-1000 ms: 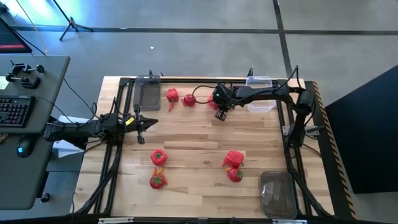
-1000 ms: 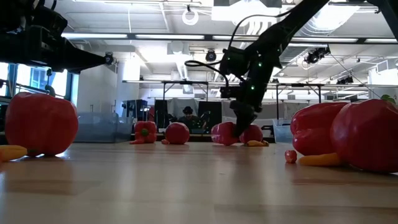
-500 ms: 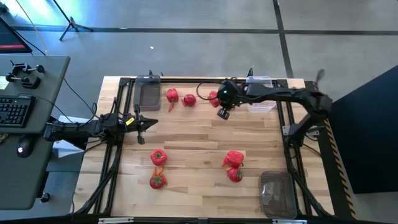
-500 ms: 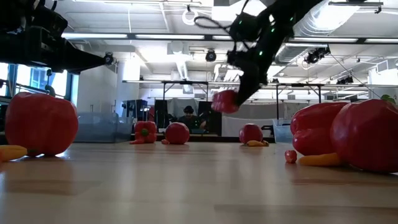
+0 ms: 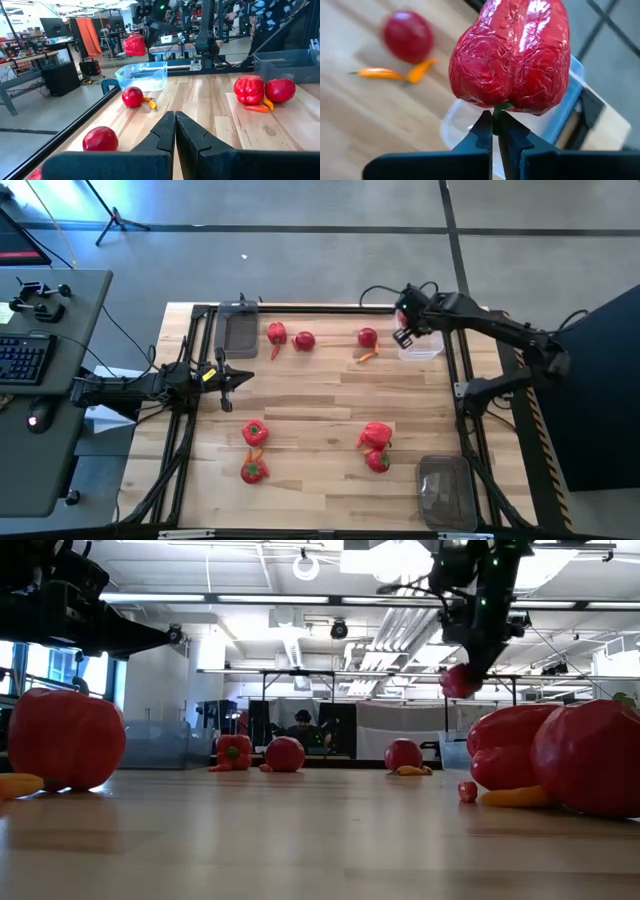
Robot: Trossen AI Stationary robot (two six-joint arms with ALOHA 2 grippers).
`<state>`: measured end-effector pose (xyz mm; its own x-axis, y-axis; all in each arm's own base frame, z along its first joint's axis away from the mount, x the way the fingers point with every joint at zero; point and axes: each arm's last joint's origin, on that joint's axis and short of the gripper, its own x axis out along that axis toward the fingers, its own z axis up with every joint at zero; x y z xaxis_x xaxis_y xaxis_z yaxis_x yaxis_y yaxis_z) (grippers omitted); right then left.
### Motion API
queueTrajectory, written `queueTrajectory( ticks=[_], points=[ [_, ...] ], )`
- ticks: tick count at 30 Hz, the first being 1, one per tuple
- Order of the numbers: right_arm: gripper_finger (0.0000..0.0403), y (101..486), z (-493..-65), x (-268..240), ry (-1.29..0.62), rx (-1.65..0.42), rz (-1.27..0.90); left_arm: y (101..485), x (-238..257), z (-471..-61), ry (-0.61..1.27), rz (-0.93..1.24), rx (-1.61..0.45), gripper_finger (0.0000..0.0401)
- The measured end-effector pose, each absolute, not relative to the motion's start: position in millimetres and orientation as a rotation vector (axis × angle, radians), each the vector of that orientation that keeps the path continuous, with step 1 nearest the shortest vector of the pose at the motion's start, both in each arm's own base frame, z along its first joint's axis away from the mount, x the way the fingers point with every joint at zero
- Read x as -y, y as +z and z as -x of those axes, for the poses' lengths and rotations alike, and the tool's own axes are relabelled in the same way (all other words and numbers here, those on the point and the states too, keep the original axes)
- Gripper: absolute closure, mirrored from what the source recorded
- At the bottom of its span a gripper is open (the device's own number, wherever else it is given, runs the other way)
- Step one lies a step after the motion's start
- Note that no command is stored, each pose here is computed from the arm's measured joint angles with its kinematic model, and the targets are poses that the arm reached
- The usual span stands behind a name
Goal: Sort produce into baskets
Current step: Put the red bell pepper into the transparent bin
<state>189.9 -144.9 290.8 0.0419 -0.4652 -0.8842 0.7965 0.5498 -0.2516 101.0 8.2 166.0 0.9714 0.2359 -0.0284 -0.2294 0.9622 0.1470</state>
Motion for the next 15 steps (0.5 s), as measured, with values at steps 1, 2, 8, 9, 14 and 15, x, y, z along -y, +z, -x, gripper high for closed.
queueTrajectory(
  ticks=[1, 2, 8, 9, 14, 15],
  points=[
    [0.0403, 288, -187, 150, -1.011, -1.177, -0.362, 166, -8, -101, 0.236, -0.143, -0.046, 0.0401],
    [0.0403, 284, -185, 154, -1.017, -1.184, -0.376, 166, -8, -101, 0.236, -0.144, -0.046, 0.0401],
    [0.0403, 249, -169, 182, -0.981, -1.198, -0.503, 166, -8, -101, 0.228, -0.144, -0.046, 0.0401],
    [0.0403, 246, -168, 185, -0.974, -1.189, -0.527, 166, -8, -101, 0.229, -0.144, -0.046, 0.0401],
    [0.0403, 234, -171, 202, -0.957, -1.148, -0.591, 167, -8, -101, 0.229, -0.143, -0.035, 0.0401],
    [0.0403, 231, -172, 205, -0.958, -1.146, -0.611, 167, -8, -101, 0.229, -0.142, -0.036, 0.0401]
  ],
)
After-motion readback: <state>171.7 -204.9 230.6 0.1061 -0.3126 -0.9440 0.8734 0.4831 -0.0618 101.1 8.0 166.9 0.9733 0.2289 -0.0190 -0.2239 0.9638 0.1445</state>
